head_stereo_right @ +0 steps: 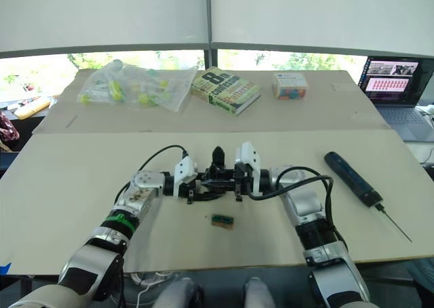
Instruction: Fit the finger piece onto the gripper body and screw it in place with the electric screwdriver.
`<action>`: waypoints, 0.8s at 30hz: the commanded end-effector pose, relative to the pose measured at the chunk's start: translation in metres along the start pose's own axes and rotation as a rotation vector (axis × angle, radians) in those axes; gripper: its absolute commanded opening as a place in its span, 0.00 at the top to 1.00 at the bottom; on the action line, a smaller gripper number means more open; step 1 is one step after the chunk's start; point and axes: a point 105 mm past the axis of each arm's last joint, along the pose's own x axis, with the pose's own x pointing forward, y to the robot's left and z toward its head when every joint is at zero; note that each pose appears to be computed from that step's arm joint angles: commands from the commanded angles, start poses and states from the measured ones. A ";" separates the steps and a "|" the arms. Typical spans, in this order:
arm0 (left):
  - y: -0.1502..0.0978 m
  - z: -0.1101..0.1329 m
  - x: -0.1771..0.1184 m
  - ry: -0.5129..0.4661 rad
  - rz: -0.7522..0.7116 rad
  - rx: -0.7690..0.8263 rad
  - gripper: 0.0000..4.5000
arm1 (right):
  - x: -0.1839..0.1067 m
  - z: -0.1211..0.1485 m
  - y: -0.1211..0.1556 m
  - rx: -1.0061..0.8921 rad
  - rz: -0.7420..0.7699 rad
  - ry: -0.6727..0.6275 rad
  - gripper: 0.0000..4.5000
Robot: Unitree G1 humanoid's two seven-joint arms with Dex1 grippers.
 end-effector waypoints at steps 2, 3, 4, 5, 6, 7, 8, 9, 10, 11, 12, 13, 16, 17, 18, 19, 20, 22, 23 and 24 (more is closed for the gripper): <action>-0.009 -0.005 0.003 0.020 -0.040 -0.005 0.49 | -0.008 -0.001 -0.005 -0.019 -0.012 0.044 0.90; -0.009 -0.005 0.003 0.019 -0.038 -0.006 0.49 | -0.009 -0.002 -0.005 -0.018 -0.015 0.049 0.90; -0.009 -0.005 0.003 0.019 -0.037 -0.006 0.49 | -0.009 -0.002 -0.006 -0.018 -0.017 0.052 0.90; -0.009 -0.005 0.002 0.019 -0.036 -0.007 0.49 | -0.009 -0.003 -0.006 -0.016 -0.020 0.054 0.90; -0.008 -0.005 0.002 0.019 -0.034 -0.008 0.49 | -0.009 -0.003 -0.006 -0.016 -0.021 0.057 0.90; -0.008 -0.005 0.002 0.018 -0.032 -0.008 0.49 | -0.009 -0.003 -0.006 -0.014 -0.022 0.058 0.90; -0.008 -0.005 0.002 0.018 -0.032 -0.008 0.49 | -0.009 -0.003 -0.006 -0.013 -0.022 0.058 0.90; -0.008 -0.005 0.002 0.018 -0.031 -0.008 0.49 | -0.010 -0.004 -0.006 -0.009 -0.025 0.059 0.90; -0.008 -0.005 0.002 0.018 -0.029 -0.009 0.49 | -0.010 -0.004 -0.006 -0.003 -0.028 0.059 0.90; -0.008 -0.005 0.002 0.017 -0.028 -0.010 0.49 | -0.011 -0.004 -0.005 0.000 -0.028 0.059 0.90; -0.008 -0.005 0.002 0.017 -0.027 -0.011 0.49 | -0.011 -0.004 -0.005 0.003 -0.029 0.060 0.90; -0.008 -0.005 0.002 0.017 -0.026 -0.012 0.49 | -0.012 -0.005 -0.004 0.004 -0.028 0.062 0.90; -0.009 -0.006 0.001 0.018 -0.027 -0.015 0.49 | -0.011 -0.008 -0.003 0.011 -0.030 0.070 0.90; -0.009 -0.006 0.002 0.017 -0.027 -0.016 0.49 | -0.010 -0.009 -0.003 0.014 -0.030 0.076 0.90; -0.010 -0.007 0.002 0.017 -0.029 -0.017 0.49 | -0.011 -0.010 -0.003 0.019 -0.034 0.085 0.90; -0.010 -0.007 0.002 0.017 -0.031 -0.017 0.49 | -0.011 -0.012 -0.004 0.019 -0.036 0.101 0.90; -0.011 -0.007 0.001 0.017 -0.032 -0.017 0.49 | -0.012 -0.013 -0.004 0.018 -0.037 0.112 0.90; -0.011 -0.007 0.001 0.018 -0.033 -0.016 0.49 | -0.012 -0.014 -0.004 0.017 -0.041 0.123 0.90; -0.011 -0.007 0.001 0.018 -0.034 -0.016 0.49 | -0.012 -0.014 -0.005 0.023 -0.044 0.130 0.90; -0.011 -0.007 0.001 0.019 -0.034 -0.016 0.49 | -0.011 -0.015 -0.004 0.021 -0.041 0.141 0.90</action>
